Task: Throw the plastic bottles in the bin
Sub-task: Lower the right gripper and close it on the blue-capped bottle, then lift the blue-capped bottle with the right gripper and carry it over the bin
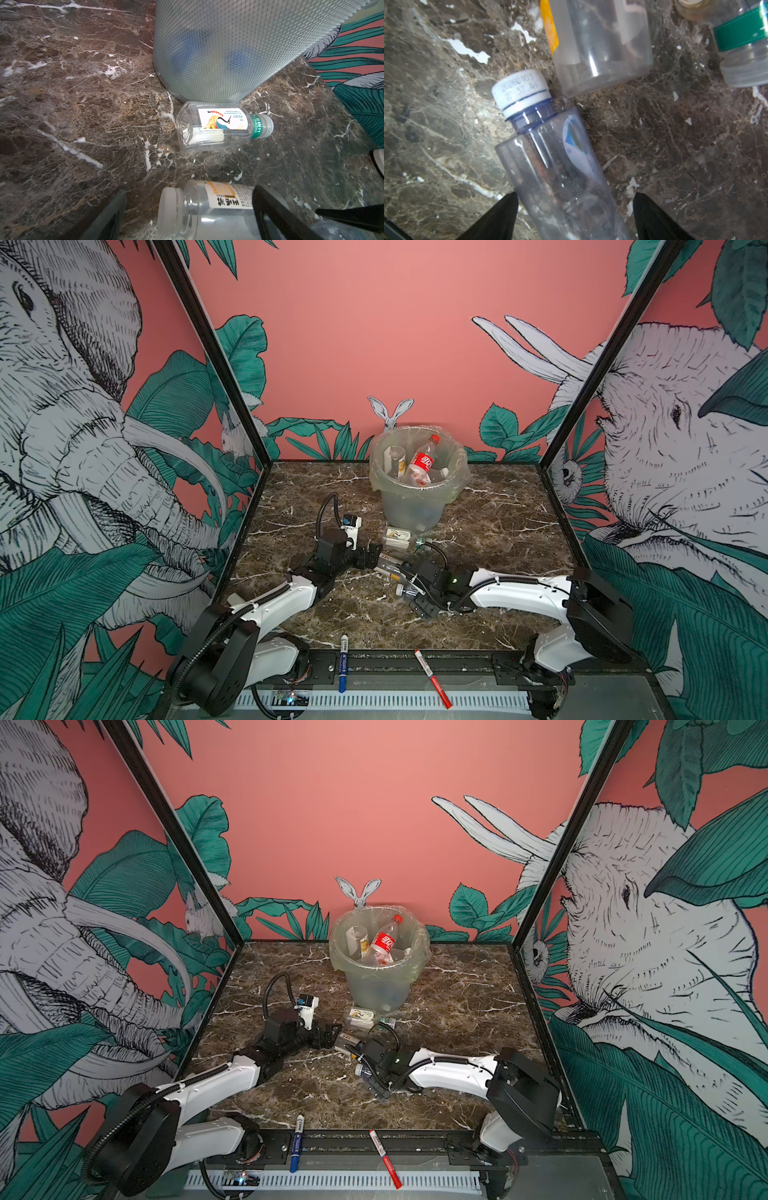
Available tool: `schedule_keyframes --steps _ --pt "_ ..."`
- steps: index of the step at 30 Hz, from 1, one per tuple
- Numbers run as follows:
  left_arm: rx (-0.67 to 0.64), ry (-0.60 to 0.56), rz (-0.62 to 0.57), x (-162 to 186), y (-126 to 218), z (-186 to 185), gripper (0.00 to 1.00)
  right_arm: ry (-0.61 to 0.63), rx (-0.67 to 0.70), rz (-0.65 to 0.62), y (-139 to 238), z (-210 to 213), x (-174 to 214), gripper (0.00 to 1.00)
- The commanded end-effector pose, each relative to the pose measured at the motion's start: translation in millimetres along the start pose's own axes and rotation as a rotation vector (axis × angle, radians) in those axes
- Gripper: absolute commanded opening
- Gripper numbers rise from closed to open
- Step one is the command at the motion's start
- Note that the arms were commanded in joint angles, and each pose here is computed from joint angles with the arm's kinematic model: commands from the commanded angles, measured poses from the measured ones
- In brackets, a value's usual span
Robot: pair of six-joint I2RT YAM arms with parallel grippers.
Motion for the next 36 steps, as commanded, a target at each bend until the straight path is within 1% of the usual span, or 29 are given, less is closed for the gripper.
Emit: schedule_keyframes --steps 1,6,9,12,16,18,21,27,33,36 --pt "-0.016 0.008 -0.012 -1 4 2 0.96 0.021 -0.006 0.021 -1 4 -3 0.83" --pt "-0.016 0.007 -0.015 -2 4 2 0.96 0.022 -0.012 0.046 -7 5 0 0.77" --pt "-0.016 0.007 -0.015 -2 4 2 0.96 0.022 -0.017 0.054 -8 6 2 0.71" --pt "-0.016 0.009 -0.012 -1 3 2 0.96 0.023 -0.034 0.063 -8 7 3 0.66" --pt "-0.018 0.007 -0.014 -2 3 2 0.96 0.025 -0.047 0.069 -9 9 6 0.56" --pt "-0.018 0.009 -0.011 -1 3 2 0.96 0.035 -0.058 0.057 -5 11 8 0.53" --pt "-0.017 0.008 -0.012 -1 3 2 0.96 0.055 -0.073 0.014 4 16 12 0.51" --pt "-0.016 0.010 -0.009 0 1 2 0.96 0.058 -0.056 -0.083 27 13 19 0.52" --pt "-0.011 0.012 -0.013 -1 2 2 0.96 -0.031 -0.006 -0.234 54 -1 24 0.52" --pt "-0.008 0.013 -0.017 -1 2 2 0.96 -0.105 0.049 -0.315 65 -11 30 0.52"
Point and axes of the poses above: each gripper's point midway between its finger pads, its own y axis back along the fingers, its own z axis along the line the jaws close on, x = y × z, the point moved 10 cm from there along y, back along the fingers, and after that the axes turned 4 degrees about -y, right-handed, at the moved point
